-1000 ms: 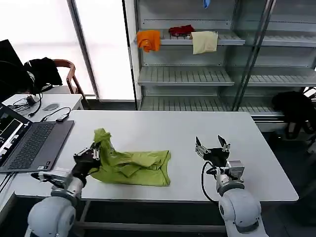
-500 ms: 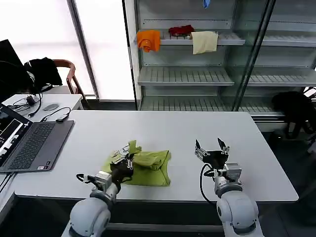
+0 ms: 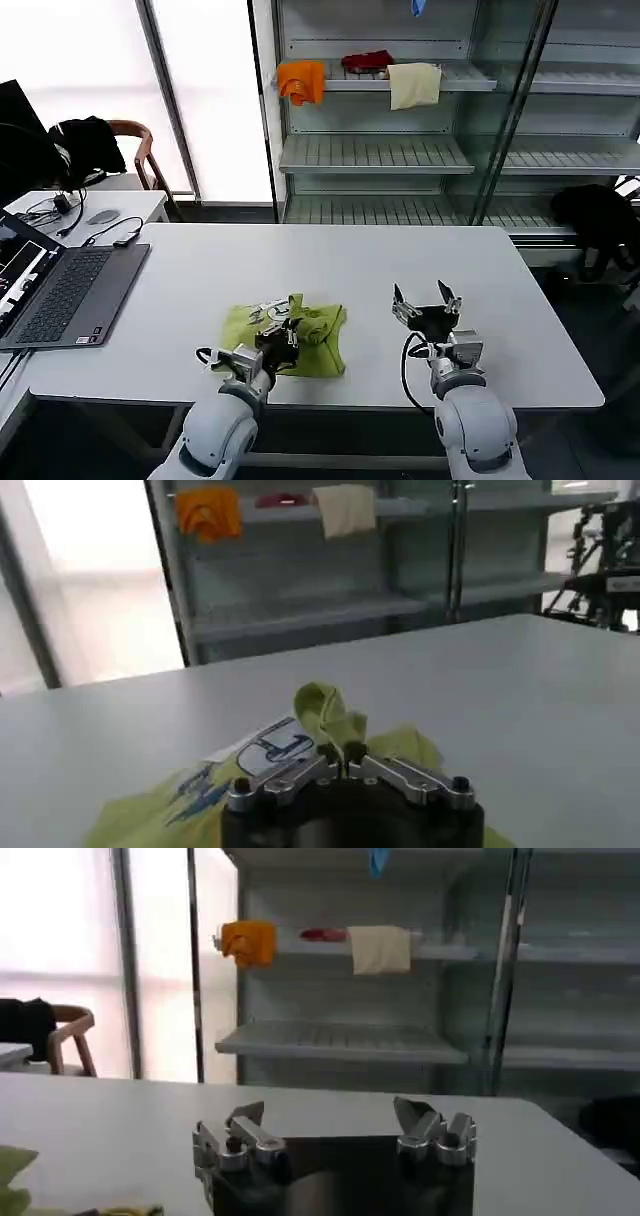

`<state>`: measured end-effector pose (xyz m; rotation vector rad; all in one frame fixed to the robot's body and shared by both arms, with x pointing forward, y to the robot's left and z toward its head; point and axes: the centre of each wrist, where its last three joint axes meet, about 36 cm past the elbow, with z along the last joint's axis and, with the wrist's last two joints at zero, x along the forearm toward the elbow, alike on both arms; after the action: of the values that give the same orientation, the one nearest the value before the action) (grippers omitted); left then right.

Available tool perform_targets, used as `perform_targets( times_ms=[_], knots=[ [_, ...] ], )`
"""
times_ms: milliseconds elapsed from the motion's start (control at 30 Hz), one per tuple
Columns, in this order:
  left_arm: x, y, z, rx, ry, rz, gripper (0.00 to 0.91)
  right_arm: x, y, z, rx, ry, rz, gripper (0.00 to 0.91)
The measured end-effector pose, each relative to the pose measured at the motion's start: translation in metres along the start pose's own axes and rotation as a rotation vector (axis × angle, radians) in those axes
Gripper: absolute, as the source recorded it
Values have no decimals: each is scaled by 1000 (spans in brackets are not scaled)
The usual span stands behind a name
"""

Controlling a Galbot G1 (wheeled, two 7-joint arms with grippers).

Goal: Fold and organize the clothes.

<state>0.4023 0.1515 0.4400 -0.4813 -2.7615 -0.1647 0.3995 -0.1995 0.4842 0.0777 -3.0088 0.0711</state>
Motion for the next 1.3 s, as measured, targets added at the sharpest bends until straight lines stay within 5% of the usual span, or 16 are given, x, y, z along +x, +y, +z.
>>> perform_targets(
  times_ms=[300,333,367,400,967,1300],
  knots=[
    [3,-7,-6,-5,-13,27,40,-2,1,4,3,8,-3,907],
    [5,-8,-7,-6,-16,33,272,-2,2,4,4,8,-3,907],
    [5,-9,-7,-7,-17,39,746,-2,2,4,4,8,-3,907],
    [6,-10,-7,-7,-17,45,907,-2,2,4,4,8,-4,907],
    [5,-6,-10,-20,-62,84,907,-2,7,8,3,13,-13,907],
    [19,46,-23,11,-137,18,907,-1,16,8,-10,-7,-82,907]
  ],
)
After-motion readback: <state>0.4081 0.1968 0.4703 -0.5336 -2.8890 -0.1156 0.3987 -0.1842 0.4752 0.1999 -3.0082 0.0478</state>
